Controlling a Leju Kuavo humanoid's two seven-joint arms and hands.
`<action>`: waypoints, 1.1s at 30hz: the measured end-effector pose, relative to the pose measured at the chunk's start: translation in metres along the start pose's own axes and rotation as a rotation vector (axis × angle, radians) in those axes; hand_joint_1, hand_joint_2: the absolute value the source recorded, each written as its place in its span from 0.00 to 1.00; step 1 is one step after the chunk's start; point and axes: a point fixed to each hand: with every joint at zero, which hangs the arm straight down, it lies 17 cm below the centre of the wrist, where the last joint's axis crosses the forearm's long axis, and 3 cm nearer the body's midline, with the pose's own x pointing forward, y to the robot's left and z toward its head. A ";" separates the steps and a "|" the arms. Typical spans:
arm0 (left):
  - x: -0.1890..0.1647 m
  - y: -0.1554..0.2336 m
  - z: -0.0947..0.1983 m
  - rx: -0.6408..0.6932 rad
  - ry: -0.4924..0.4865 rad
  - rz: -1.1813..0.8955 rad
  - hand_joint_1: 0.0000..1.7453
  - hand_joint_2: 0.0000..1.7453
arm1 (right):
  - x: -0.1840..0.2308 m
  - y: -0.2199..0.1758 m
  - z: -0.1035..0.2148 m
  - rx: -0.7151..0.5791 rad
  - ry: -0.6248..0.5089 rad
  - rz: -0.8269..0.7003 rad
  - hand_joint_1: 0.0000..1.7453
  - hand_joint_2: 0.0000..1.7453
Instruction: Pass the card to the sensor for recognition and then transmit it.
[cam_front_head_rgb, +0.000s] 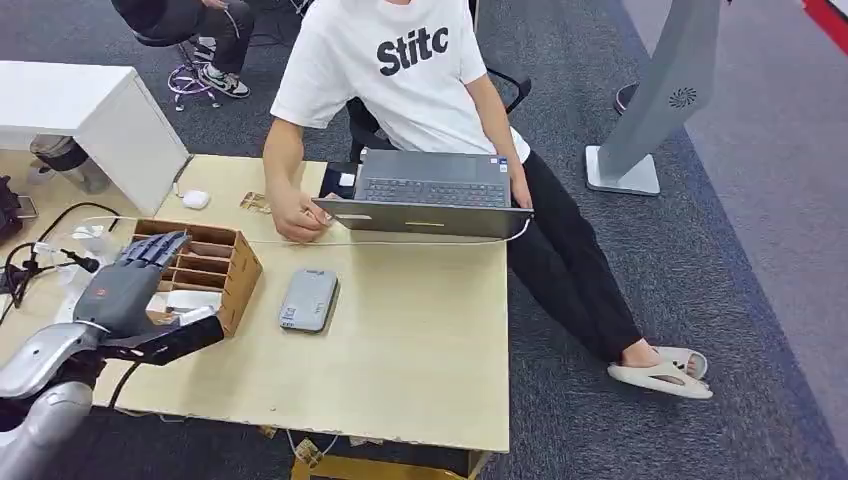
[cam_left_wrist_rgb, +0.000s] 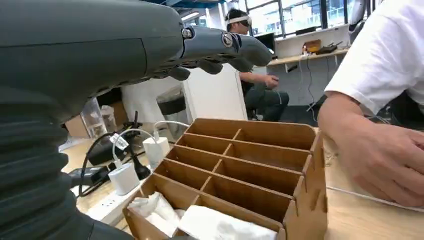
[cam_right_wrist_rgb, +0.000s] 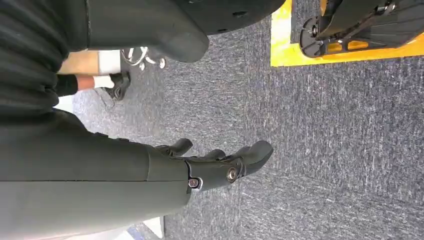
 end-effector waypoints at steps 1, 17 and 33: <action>0.005 -0.003 0.000 -0.011 -0.016 0.013 0.00 1.00 | 0.000 0.000 0.000 0.000 0.000 0.000 0.00 1.00; 0.015 -0.029 0.011 -0.174 -0.100 0.062 0.00 1.00 | 0.000 0.001 0.000 0.006 -0.002 0.006 0.00 1.00; -0.009 -0.041 0.027 -0.258 -0.063 0.006 0.00 1.00 | 0.000 0.001 0.000 0.006 -0.001 0.009 0.00 1.00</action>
